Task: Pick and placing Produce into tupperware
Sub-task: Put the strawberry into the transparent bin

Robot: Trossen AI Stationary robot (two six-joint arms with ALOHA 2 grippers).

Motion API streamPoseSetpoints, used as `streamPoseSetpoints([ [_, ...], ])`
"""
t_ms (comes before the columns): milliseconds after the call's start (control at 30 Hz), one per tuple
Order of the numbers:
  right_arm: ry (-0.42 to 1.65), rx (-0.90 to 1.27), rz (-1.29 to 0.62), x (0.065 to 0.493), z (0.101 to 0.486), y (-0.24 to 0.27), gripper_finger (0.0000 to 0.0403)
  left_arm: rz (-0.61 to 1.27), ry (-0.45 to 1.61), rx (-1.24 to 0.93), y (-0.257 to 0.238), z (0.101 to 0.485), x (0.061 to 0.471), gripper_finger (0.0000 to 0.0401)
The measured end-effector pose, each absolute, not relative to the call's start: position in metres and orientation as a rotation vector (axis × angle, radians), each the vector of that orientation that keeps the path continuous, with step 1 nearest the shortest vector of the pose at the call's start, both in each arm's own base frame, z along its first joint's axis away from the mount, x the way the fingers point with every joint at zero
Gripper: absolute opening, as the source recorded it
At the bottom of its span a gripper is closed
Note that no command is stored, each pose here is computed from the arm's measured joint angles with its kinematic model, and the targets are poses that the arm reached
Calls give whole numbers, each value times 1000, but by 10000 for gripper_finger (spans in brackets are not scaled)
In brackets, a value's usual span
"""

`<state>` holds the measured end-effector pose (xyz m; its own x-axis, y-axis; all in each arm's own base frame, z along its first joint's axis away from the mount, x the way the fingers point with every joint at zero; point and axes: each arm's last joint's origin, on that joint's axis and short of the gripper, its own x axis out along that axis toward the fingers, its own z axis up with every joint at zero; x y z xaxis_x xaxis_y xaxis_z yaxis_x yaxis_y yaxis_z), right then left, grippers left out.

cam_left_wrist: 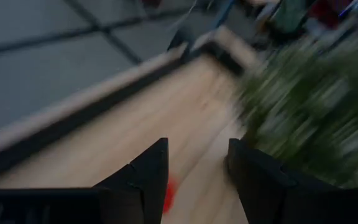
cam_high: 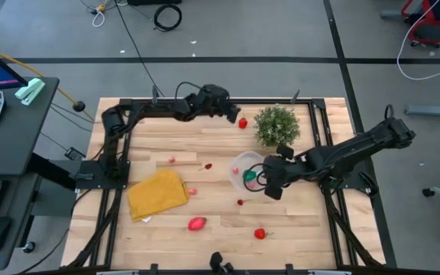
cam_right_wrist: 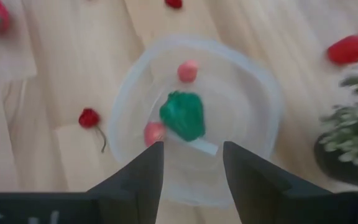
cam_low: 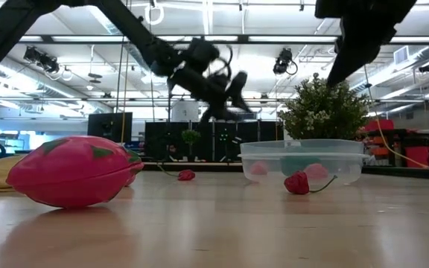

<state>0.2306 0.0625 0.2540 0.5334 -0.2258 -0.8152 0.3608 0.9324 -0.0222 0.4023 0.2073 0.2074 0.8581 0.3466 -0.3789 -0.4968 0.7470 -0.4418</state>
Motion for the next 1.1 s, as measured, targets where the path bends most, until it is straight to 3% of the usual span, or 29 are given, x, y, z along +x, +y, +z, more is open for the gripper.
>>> streamPoseSetpoints([
  [100, 918, 152, -363, 227, 259, 61, 174, 464, 294, -563, 210, 231, 409, 172],
  [300, 917, 142, -363, 225, 260, 60, 174, 508, 550, -602, 211, 247, 409, 172],
  [500, 920, 157, -373, 226, 259, 60, 174, 530, 544, -667, 213, 241, 414, 172],
  [767, 918, 158, -373, 226, 259, 60, 174, 579, 553, -842, 228, 192, 427, 171],
  [1100, 921, 142, -365, 226, 259, 60, 174, 532, 442, -914, 252, 231, 427, 143],
])
